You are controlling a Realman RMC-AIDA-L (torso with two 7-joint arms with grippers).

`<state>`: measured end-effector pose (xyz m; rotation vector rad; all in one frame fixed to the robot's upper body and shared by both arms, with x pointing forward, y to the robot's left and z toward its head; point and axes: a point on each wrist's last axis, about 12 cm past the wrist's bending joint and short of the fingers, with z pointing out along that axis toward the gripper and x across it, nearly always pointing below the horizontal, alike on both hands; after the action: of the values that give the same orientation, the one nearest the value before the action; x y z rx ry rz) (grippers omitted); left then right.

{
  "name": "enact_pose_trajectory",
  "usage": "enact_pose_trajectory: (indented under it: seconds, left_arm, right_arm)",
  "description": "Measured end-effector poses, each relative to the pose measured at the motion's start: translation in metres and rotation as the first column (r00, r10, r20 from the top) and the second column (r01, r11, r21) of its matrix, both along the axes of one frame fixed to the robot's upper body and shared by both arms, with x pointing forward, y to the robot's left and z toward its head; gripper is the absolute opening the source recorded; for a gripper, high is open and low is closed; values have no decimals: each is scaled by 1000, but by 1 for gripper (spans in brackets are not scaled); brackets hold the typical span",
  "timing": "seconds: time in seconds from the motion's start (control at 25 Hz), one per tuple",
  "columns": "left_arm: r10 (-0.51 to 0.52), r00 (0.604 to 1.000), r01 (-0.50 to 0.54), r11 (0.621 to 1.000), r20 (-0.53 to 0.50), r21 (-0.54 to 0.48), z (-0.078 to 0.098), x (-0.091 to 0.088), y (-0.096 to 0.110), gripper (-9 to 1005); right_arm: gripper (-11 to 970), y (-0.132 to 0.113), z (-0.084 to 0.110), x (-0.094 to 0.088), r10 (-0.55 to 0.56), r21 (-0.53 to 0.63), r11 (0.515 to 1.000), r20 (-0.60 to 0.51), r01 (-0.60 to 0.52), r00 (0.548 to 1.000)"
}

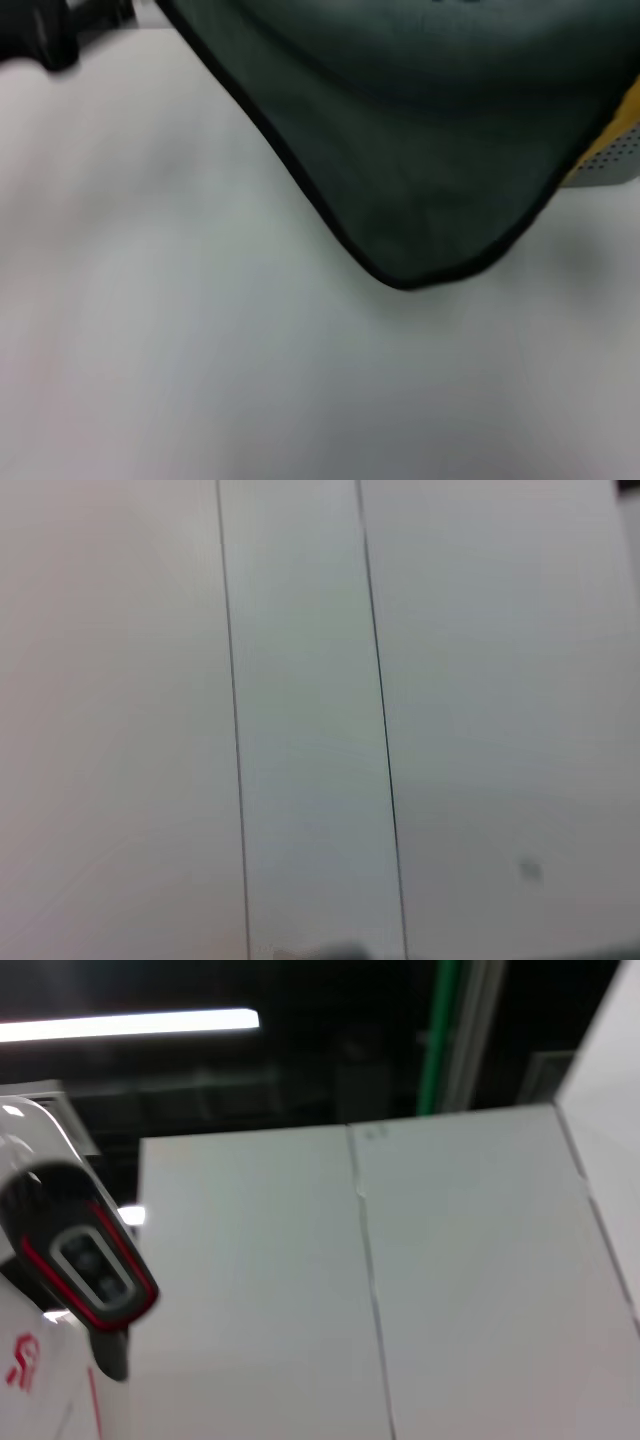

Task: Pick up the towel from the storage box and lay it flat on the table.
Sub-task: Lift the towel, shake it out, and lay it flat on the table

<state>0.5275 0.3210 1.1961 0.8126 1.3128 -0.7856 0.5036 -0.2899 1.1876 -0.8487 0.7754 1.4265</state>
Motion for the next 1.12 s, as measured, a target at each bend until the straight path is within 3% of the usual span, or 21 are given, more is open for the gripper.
enact_pose_trajectory:
  seconds: [0.08, 0.28, 0.52, 0.64, 0.84, 1.12]
  left_arm:
    - [2, 998, 1, 999, -70, 44, -15, -4, 4, 475]
    - [11, 989, -2, 998, -148, 57, -36, -15, 13, 493]
    - [-126, 964, 147, 986, -235, 76, -42, -27, 22, 505]
    - [-97, 979, 106, 993, -181, 41, -45, -34, 24, 510]
    - [23, 999, -23, 1000, 21, -18, -62, -46, 15, 517]
    - [75, 995, -65, 989, 73, -130, -78, -37, 6, 520]
  right_arm:
    - [2, 0, 17, 7, 11, 11, 1000, 36, -11, 999]
    - [2, -1, 58, 31, -3, 56, 998, 74, -1, 997]
    - [2, 4, 90, 51, -32, 74, 997, 123, 23, 992]
    - [2, 9, 97, 54, -56, 92, 995, 121, 45, 991]
    - [2, 22, 95, 51, -119, 109, 988, 120, 106, 986]
    - [2, 40, 97, 63, -167, 68, 985, 144, 159, 975]
